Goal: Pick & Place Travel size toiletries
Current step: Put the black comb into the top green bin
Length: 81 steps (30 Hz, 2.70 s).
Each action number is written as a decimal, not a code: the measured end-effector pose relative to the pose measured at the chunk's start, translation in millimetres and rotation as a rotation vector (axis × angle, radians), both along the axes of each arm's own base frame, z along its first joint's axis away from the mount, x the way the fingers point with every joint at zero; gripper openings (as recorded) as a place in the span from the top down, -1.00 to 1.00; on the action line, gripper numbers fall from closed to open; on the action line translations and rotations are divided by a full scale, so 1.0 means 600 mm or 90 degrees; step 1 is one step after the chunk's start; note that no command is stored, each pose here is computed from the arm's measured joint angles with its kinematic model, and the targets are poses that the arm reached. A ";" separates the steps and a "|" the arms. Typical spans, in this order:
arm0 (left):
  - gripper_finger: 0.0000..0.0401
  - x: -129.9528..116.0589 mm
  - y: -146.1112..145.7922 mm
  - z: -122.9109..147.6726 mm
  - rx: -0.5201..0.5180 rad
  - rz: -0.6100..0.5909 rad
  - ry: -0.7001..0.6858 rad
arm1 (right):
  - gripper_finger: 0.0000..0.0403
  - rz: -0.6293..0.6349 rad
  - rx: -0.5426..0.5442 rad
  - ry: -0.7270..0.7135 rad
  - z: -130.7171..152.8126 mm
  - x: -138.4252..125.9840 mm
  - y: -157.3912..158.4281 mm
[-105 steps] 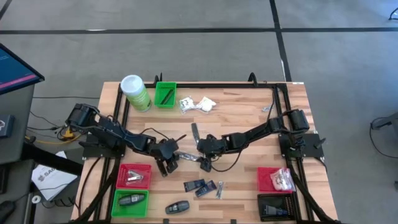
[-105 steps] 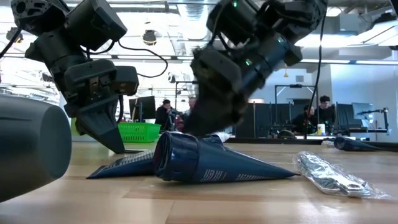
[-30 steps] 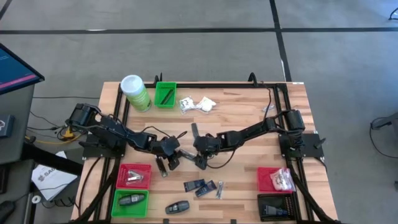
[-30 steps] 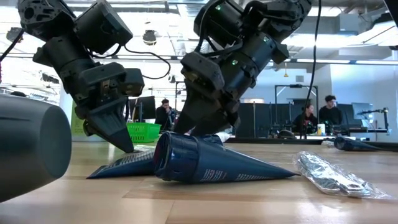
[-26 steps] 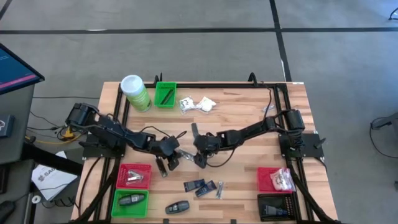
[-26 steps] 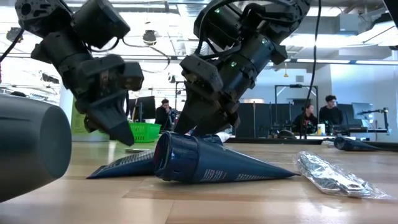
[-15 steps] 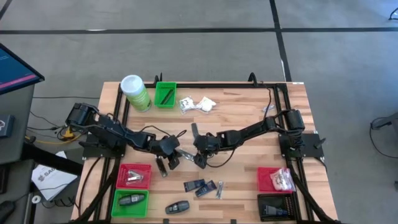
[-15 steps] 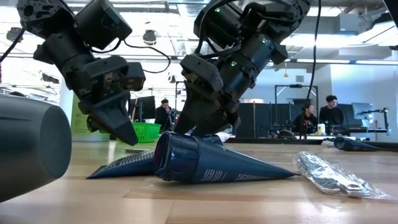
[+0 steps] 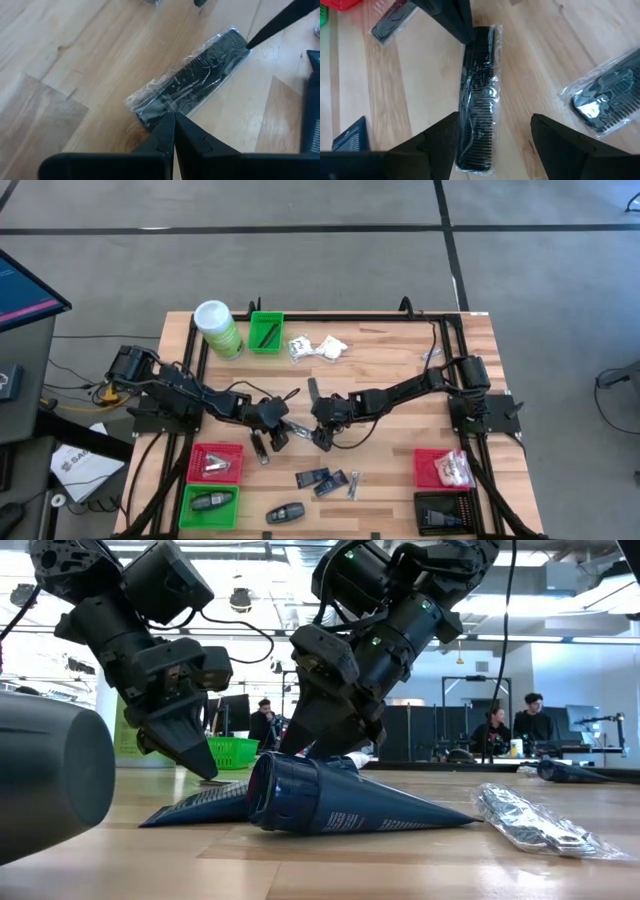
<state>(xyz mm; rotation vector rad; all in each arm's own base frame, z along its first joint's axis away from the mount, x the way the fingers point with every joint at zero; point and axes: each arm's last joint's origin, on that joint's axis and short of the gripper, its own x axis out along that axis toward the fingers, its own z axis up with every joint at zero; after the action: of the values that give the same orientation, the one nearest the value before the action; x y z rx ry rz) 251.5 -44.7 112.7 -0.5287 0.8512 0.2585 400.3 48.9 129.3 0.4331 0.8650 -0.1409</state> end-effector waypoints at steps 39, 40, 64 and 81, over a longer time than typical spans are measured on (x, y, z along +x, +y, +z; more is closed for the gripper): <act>0.99 0.000 -0.005 -0.010 -0.006 0.000 0.016 | -0.17 0.002 0.002 -0.015 0.003 0.003 0.003; 0.99 0.000 -0.005 -0.010 -0.007 0.001 0.017 | -0.17 0.003 0.002 -0.015 0.003 0.003 0.003; 0.99 -0.001 -0.005 -0.013 -0.008 0.000 0.024 | -0.17 0.028 0.049 -0.019 -0.002 0.008 -0.009; 0.99 -0.002 -0.004 -0.013 -0.005 0.001 0.024 | -0.17 0.032 0.048 -0.032 0.000 0.010 -0.010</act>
<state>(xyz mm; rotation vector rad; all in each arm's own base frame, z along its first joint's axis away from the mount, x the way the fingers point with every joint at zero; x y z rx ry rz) 250.5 -47.3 104.6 -0.5343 0.8886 0.2677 406.5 42.8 129.4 0.4831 0.8334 -0.0517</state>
